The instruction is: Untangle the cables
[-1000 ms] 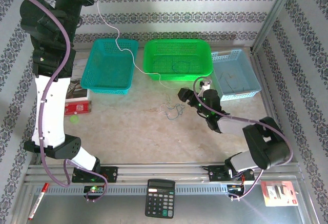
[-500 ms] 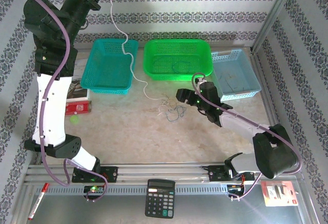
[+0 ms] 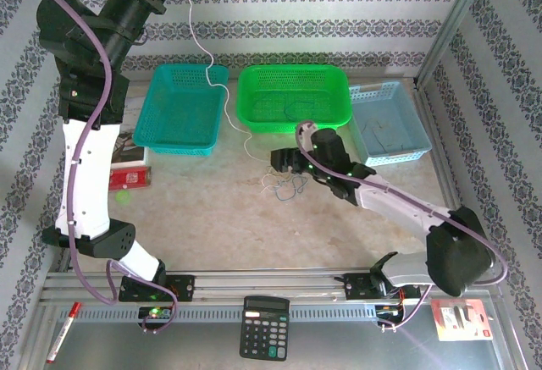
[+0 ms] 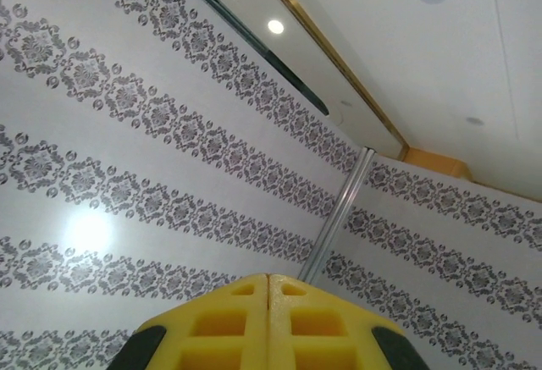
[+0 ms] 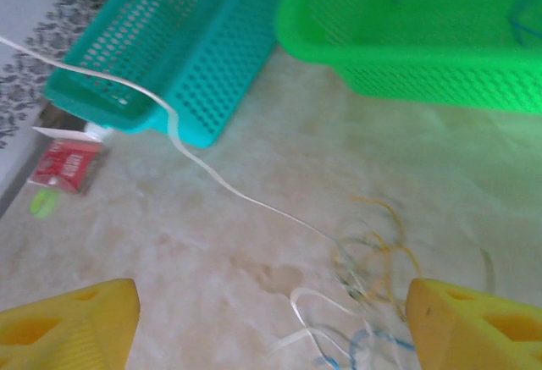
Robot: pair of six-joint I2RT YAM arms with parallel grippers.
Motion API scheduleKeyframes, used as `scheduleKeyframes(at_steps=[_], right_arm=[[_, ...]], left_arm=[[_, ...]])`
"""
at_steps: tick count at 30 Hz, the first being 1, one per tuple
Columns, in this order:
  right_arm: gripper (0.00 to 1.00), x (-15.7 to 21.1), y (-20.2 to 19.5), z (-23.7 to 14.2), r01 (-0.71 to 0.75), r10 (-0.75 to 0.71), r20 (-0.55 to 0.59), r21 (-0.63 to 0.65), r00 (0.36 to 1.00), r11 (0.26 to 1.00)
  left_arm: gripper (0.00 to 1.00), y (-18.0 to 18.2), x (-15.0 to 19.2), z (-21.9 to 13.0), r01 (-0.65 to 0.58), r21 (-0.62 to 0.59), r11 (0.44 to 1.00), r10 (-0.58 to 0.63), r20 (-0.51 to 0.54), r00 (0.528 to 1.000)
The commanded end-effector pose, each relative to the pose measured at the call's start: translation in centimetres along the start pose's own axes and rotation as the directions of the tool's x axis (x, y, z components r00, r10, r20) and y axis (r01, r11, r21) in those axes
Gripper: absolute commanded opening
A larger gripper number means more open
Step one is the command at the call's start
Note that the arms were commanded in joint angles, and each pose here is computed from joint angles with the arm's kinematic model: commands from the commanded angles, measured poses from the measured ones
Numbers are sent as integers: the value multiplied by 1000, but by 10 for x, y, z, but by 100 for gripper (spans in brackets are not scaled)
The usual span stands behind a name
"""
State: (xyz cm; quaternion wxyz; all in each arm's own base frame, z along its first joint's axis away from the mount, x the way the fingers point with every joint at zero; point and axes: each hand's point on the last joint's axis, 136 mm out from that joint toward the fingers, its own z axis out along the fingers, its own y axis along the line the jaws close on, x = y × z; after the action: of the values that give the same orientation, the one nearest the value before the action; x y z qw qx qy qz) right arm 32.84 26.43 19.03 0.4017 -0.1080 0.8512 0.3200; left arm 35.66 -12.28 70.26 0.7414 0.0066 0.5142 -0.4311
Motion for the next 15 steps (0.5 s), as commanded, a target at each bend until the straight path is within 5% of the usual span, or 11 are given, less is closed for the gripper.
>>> scheduleKeyframes(at_steps=[1, 15], right_arm=[[83, -26, 26, 13, 89, -86, 61, -51, 994, 995], [83, -52, 72, 63, 198, -189, 88, -105, 978, 975]], left_arm=[[0, -29, -18, -5, 19, 101, 995, -24, 46, 999], [0, -37, -5, -2, 62, 127, 990, -64, 14, 998]])
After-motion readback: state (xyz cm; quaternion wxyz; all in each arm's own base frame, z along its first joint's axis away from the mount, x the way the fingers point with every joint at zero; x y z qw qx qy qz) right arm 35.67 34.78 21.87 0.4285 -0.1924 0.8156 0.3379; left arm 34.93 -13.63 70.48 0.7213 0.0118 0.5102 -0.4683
